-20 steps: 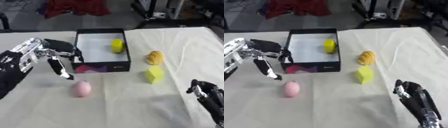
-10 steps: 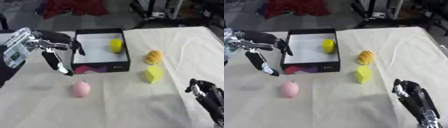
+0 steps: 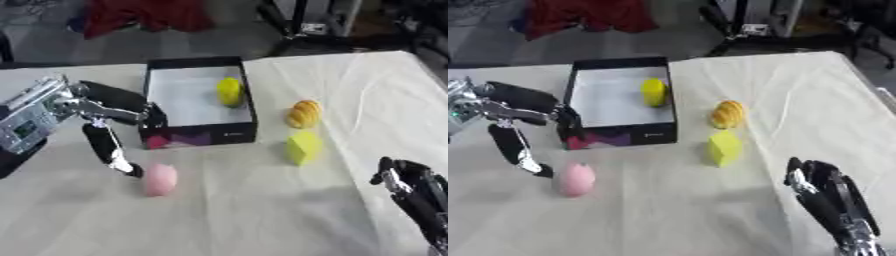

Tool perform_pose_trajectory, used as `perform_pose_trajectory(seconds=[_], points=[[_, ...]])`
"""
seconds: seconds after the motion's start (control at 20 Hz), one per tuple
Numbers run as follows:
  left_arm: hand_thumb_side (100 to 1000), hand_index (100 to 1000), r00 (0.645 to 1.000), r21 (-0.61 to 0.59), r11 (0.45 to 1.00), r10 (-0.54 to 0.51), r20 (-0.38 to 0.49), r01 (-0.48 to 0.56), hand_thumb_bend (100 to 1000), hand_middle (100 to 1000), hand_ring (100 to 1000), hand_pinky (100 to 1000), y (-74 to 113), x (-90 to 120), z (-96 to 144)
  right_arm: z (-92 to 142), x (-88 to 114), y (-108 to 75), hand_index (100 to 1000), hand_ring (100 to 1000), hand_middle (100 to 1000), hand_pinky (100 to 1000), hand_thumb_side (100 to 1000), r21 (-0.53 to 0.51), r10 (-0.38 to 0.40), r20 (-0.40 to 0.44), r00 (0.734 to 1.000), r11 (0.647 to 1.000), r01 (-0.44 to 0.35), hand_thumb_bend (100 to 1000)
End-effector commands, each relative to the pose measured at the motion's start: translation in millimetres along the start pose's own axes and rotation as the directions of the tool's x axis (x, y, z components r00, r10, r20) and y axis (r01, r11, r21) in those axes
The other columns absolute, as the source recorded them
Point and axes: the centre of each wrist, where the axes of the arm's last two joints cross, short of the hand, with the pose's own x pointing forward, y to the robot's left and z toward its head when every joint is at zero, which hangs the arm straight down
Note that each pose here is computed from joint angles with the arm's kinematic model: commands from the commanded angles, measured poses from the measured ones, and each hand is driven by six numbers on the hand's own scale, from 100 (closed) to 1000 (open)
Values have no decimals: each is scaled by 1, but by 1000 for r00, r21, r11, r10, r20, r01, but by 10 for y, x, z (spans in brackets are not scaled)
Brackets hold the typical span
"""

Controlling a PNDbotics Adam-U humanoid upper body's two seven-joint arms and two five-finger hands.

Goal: Pick up objects on the table and place them in the box.

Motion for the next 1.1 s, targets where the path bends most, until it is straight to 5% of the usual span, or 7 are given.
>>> perform_pose_trajectory(seconds=[0.05, 0.5, 0.55, 0.6, 0.75, 0.8, 1.1], points=[[368, 847, 993, -147, 983, -97, 67, 106, 441, 738, 690, 753, 1, -4, 85, -26, 47, -58, 453, 513, 429, 705, 564, 6, 25, 21, 999, 1000, -25, 100], [334, 843, 989, -196, 969, -142, 51, 149, 407, 738, 673, 737, -207, -54, -54, -34, 55, -49, 454, 514, 429, 706, 565, 7, 20, 26, 999, 1000, -20, 100], [241, 827, 988, -198, 968, -146, 45, 152, 396, 718, 653, 723, -223, -64, -54, -35, 56, -49, 454, 514, 429, 706, 570, 6, 20, 26, 999, 1000, -20, 100], [320, 812, 988, -196, 969, -148, 37, 152, 381, 700, 634, 709, -237, -75, -51, -36, 57, -49, 454, 514, 429, 706, 564, 6, 19, 27, 999, 1000, -19, 100], [306, 784, 988, -184, 971, -153, 14, 153, 363, 666, 607, 685, -251, -98, -30, -36, 56, -48, 454, 514, 429, 706, 566, 4, 18, 26, 999, 1000, -18, 100], [233, 668, 988, -182, 971, -155, 12, 154, 246, 538, 500, 582, -251, -100, -28, -36, 56, -48, 454, 514, 429, 706, 564, 4, 18, 26, 1000, 1000, -18, 100], [189, 504, 985, -40, 986, -161, -55, 159, 114, 391, 369, 450, -183, -80, 87, -32, 54, -48, 454, 514, 429, 706, 565, 1, 16, 25, 1000, 1000, -16, 100]])
